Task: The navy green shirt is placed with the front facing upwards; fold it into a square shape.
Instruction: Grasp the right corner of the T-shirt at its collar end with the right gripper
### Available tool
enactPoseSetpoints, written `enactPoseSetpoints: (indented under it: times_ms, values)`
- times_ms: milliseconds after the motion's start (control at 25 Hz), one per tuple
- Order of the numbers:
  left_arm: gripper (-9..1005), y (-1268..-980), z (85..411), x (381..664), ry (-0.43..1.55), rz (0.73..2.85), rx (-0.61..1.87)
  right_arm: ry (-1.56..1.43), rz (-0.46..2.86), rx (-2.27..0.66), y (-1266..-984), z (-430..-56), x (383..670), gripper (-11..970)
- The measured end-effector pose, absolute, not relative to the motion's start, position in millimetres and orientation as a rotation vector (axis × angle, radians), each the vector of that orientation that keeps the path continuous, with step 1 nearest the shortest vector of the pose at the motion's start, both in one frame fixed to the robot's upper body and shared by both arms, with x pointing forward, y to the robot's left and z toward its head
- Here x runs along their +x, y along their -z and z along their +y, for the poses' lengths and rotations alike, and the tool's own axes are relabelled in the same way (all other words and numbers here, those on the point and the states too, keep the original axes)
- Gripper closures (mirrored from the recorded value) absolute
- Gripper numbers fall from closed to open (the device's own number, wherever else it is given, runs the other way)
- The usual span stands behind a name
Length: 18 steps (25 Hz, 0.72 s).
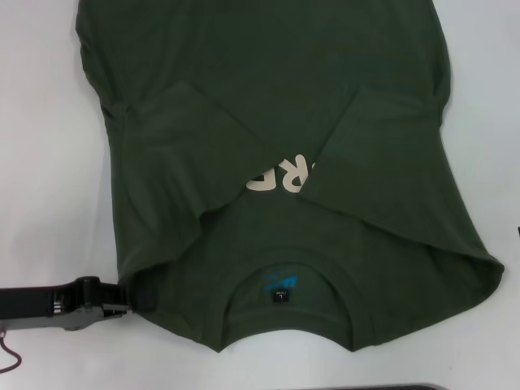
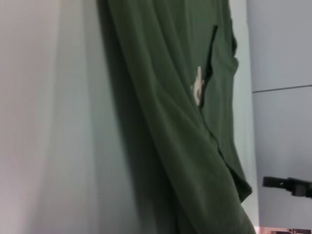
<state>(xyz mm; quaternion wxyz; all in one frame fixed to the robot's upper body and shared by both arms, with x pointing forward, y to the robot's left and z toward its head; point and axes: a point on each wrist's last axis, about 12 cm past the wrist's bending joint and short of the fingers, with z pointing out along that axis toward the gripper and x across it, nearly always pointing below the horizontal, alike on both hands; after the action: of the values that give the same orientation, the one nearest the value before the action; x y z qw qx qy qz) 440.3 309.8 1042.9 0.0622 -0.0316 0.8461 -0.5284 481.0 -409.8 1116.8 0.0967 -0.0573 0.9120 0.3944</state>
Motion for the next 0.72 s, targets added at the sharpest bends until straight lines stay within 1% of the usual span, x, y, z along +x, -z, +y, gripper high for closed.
enactPoseSetpoints:
  times_ms: [200, 720]
  values:
    - [972, -1046, 312, 441, 1.609, 2.525, -0.072, -1.187, 2.727, -0.183, -1112, -402, 481, 93]
    - [973, -1049, 310, 447, 1.603, 2.535, -0.046, -1.172, 2.769, -0.151, -1093, -392, 481, 92]
